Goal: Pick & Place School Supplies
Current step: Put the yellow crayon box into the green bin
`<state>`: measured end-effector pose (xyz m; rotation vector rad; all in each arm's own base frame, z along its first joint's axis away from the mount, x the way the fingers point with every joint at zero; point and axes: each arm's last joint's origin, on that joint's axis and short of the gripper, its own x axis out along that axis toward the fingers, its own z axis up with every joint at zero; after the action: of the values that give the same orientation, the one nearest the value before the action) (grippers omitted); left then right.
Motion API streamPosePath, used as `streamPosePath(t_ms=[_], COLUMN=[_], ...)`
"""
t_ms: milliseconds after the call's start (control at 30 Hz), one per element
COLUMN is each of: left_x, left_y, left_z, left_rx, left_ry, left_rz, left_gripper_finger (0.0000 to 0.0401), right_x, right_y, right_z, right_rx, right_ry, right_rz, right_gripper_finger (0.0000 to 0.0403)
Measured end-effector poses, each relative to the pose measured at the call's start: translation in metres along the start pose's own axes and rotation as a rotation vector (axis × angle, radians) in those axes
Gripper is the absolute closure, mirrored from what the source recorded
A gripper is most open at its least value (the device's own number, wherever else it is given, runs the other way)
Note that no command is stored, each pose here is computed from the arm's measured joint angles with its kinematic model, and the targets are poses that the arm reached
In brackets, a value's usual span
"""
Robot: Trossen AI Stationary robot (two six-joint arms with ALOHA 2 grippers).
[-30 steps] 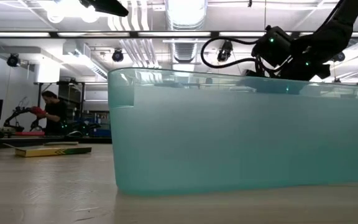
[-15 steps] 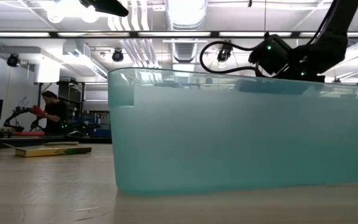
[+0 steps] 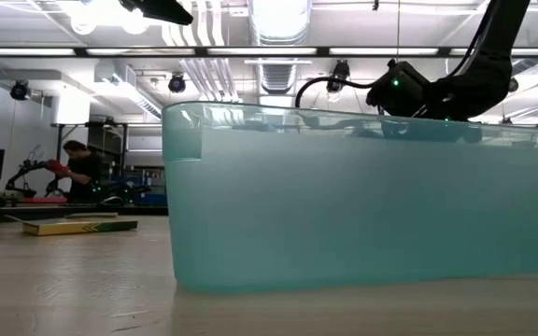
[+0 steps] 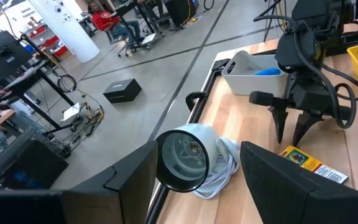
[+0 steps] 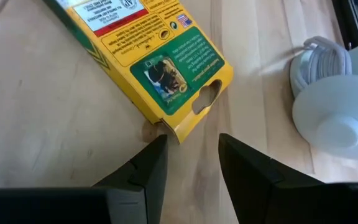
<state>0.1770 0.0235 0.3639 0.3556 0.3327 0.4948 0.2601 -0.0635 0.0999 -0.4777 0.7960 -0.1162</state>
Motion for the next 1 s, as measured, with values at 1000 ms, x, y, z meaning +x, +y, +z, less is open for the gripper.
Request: streamPosePath(t_ms=[1000], left_x=[-0.0001], left_y=[0.0001], left_z=[0.0002], left_rx=[-0.001], left_ry=[-0.001], left_rz=[0.001], left_gripper_finger=[0.0165], right_x=[0.0019], right_y=[-0.0027], right_z=[0.0052], right_rx=[0.043], right_ry=[0.018], right_rz=[0.029], right_gripper_finger=[0.0271])
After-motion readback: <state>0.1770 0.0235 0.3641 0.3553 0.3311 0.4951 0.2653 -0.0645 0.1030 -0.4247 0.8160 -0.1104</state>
